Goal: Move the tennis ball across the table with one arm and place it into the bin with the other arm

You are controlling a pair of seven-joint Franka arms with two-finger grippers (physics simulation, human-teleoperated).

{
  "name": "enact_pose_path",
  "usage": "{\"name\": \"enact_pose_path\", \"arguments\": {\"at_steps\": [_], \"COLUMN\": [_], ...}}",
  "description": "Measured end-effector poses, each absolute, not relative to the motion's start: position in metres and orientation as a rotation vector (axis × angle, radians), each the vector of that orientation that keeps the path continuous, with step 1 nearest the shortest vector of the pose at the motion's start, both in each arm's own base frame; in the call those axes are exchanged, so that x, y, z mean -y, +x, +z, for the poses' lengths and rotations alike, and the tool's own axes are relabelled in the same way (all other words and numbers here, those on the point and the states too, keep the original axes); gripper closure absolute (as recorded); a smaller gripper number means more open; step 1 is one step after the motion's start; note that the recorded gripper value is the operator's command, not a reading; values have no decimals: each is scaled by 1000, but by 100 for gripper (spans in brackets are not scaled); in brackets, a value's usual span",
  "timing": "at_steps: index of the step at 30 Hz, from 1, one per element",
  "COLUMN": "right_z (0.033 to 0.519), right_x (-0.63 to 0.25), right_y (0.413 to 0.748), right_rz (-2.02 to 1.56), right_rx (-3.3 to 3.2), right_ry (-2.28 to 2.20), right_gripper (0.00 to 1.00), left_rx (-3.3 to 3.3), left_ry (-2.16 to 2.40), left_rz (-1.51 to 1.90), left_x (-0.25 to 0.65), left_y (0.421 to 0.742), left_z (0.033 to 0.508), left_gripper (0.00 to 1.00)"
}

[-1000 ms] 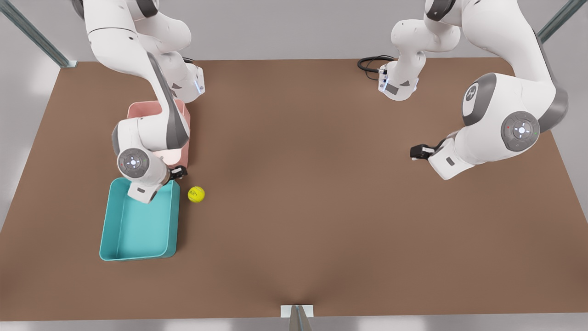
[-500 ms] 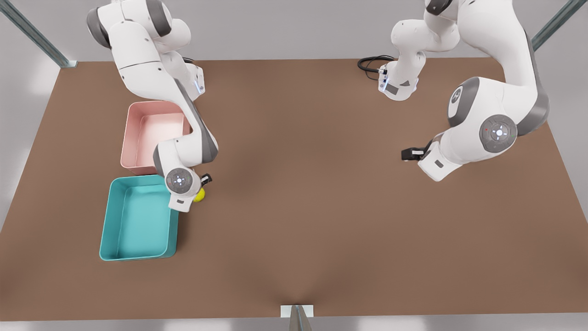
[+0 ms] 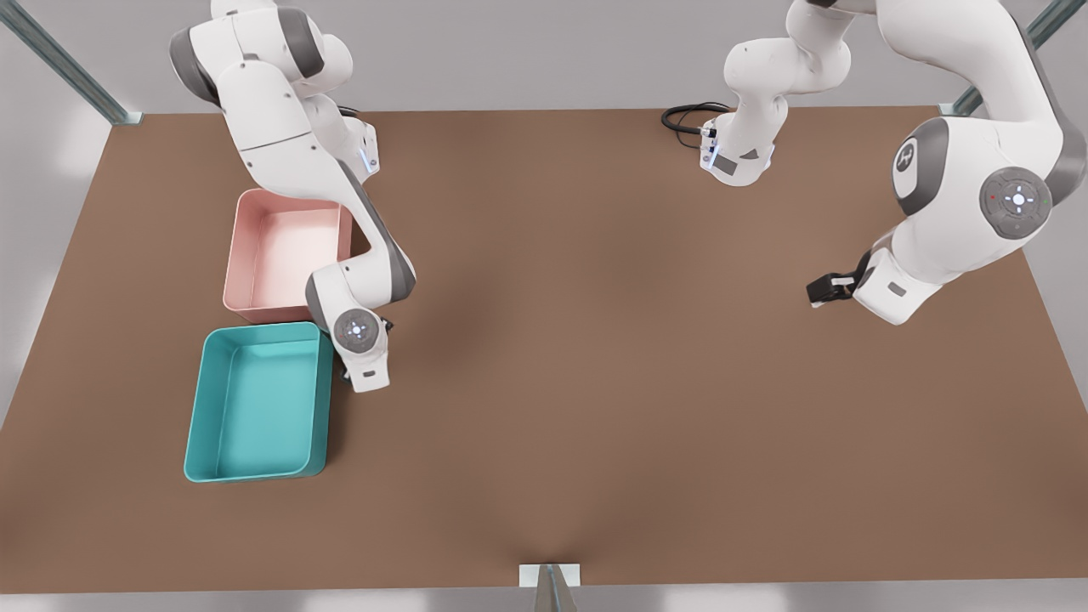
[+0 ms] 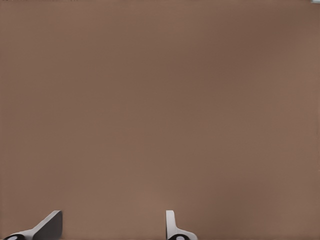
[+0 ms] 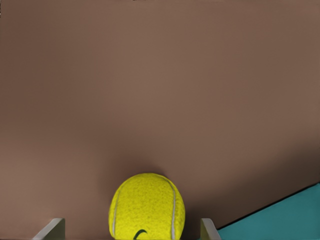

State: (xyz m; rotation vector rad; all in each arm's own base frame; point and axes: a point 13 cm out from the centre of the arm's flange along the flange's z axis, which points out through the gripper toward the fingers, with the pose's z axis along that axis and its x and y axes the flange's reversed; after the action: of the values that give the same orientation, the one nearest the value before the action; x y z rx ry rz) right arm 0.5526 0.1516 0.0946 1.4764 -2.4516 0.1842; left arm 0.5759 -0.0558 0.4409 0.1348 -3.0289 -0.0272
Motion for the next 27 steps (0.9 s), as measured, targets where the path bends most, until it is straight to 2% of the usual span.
{"name": "enact_pose_path", "arguments": {"at_steps": [11,27], "right_z": [83,79], "right_x": [-140,-144], "right_y": [555,538], "right_rz": [140,88], "right_rx": [2168,1908], "right_ry": [1878,2125], "right_gripper": [2,4], "left_rx": [2992,2984], "left_ry": [83,39], "left_rz": [-30,-32], "left_x": [50,48], "left_y": [572,571], "left_z": [431,429], "left_gripper": [0,0]}}
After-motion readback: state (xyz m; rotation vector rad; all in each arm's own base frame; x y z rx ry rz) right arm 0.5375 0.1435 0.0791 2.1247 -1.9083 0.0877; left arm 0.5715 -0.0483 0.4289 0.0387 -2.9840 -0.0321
